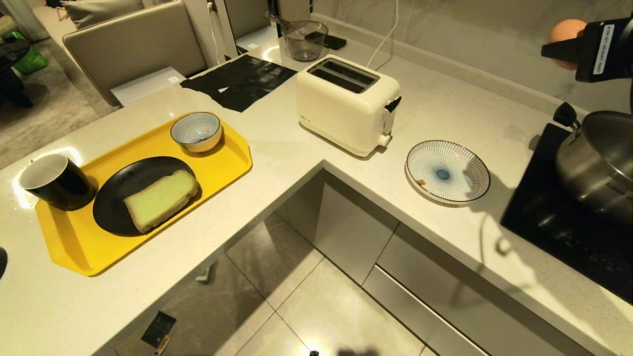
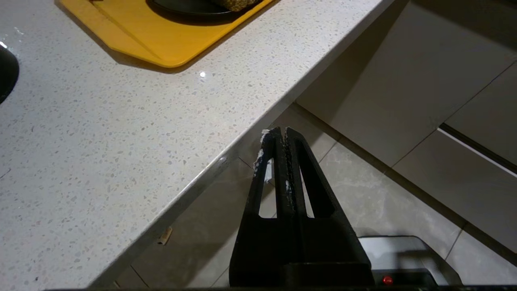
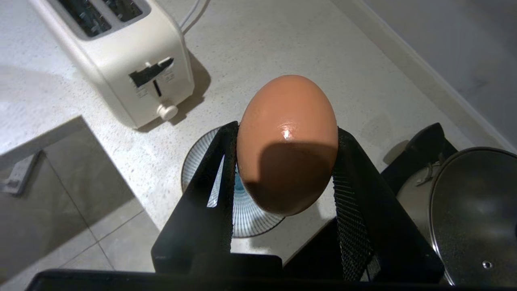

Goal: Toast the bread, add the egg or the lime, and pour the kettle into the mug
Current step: Put the egg in the bowl

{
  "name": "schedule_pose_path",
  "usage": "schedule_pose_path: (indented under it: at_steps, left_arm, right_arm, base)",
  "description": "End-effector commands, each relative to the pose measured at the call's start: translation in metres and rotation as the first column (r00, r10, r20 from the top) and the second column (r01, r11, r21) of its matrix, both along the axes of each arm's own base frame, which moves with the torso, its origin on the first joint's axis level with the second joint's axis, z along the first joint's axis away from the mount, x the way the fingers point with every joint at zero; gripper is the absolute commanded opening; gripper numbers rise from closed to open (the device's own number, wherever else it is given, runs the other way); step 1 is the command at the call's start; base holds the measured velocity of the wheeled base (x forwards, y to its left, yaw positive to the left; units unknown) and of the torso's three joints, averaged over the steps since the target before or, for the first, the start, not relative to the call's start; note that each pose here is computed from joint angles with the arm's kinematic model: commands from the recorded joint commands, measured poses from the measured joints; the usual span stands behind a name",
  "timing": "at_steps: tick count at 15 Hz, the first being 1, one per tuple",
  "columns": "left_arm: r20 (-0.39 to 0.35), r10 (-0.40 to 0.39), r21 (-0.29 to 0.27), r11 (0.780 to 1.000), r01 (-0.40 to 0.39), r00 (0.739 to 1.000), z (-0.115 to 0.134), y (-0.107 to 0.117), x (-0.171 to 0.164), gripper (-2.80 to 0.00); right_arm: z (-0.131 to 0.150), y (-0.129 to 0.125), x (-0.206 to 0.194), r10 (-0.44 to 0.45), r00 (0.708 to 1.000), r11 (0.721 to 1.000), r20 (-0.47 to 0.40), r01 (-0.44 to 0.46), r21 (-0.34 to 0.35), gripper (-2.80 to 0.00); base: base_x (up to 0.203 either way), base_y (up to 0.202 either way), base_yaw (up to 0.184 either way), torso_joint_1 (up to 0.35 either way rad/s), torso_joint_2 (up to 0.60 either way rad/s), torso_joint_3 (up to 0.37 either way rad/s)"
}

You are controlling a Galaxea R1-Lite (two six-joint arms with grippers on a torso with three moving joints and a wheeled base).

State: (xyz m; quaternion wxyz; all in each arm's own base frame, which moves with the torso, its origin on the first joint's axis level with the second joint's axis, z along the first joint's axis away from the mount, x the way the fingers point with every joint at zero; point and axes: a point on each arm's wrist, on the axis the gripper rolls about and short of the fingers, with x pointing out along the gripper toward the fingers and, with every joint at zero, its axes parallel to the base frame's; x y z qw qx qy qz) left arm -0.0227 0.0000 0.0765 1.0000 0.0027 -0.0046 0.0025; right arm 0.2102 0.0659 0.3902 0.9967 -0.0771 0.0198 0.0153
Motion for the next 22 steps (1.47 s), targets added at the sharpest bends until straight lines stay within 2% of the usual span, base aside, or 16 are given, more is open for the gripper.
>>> schedule_pose_path:
  at_steps: [1, 7, 22]
  left_arm:
    - [0.0, 0.001, 0.001, 1.0, -0.001, 1.0, 0.0001, 0.0, 0.0001, -2.8]
    - [0.001, 0.0, 0.001, 1.0, 0.0, 1.0, 0.0005, 0.0, -0.0001, -2.8]
    - [0.0, 0.001, 0.001, 1.0, -0.001, 1.0, 0.0001, 0.0, 0.0001, -2.8]
  right_arm:
    - [-0.003, -0.0016, -0.0081, 0.044, 0.999, 0.999, -0.004, -0.044, -0.004, -2.8]
    - [-0.0039, -0.0007, -0.008, 0.078, 0.997, 0.997, -0.007, -0.078, -0.001, -2.8]
    - [-0.0057, -0.0004, -0.0071, 0.079, 0.997, 0.997, -0.016, -0.079, -0.001, -2.8]
  base:
    - [0.0, 0.0, 0.0, 0.0, 0.0, 0.0]
    - [0.0, -0.008, 0.144, 0.001, 0.0, 0.001]
    - [-0.001, -0.009, 0.172, 0.002, 0.0, 0.002]
